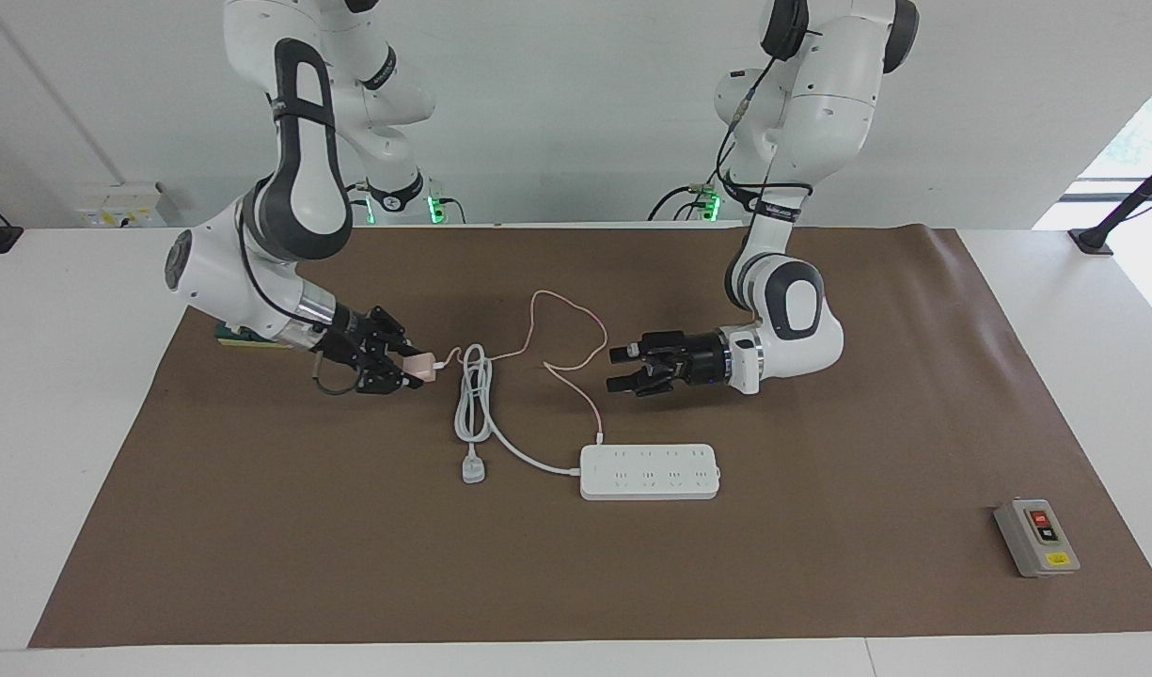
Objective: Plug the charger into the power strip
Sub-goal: 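Grasp the pink charger with the right gripper and lift it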
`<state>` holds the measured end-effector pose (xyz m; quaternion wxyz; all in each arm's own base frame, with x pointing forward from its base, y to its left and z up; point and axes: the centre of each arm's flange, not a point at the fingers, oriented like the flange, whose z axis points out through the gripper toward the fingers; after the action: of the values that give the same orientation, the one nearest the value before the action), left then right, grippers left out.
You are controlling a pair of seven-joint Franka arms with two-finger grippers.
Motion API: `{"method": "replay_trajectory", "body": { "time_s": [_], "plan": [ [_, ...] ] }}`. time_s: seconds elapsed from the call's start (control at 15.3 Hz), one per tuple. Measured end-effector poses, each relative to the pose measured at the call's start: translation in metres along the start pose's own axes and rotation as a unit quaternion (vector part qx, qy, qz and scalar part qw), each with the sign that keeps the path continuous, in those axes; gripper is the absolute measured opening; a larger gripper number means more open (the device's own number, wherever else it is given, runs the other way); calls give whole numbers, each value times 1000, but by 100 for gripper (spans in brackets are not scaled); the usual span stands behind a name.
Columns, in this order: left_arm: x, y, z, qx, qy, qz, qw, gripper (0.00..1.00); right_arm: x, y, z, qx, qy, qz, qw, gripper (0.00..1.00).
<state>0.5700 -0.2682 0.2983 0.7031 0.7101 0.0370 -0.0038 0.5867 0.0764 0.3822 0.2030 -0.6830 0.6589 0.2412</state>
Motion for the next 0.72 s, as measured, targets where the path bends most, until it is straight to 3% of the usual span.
{"method": "replay_trajectory", "body": {
  "time_s": [0.2,0.72],
  "plan": [
    [0,2,0,-1,0,2,1000,100,-41,0,24,1,6,11,1000,47],
    [0,2,1,-2,0,8,1000,100,-119,8,72,28,-19,50,998,47]
  ]
}}
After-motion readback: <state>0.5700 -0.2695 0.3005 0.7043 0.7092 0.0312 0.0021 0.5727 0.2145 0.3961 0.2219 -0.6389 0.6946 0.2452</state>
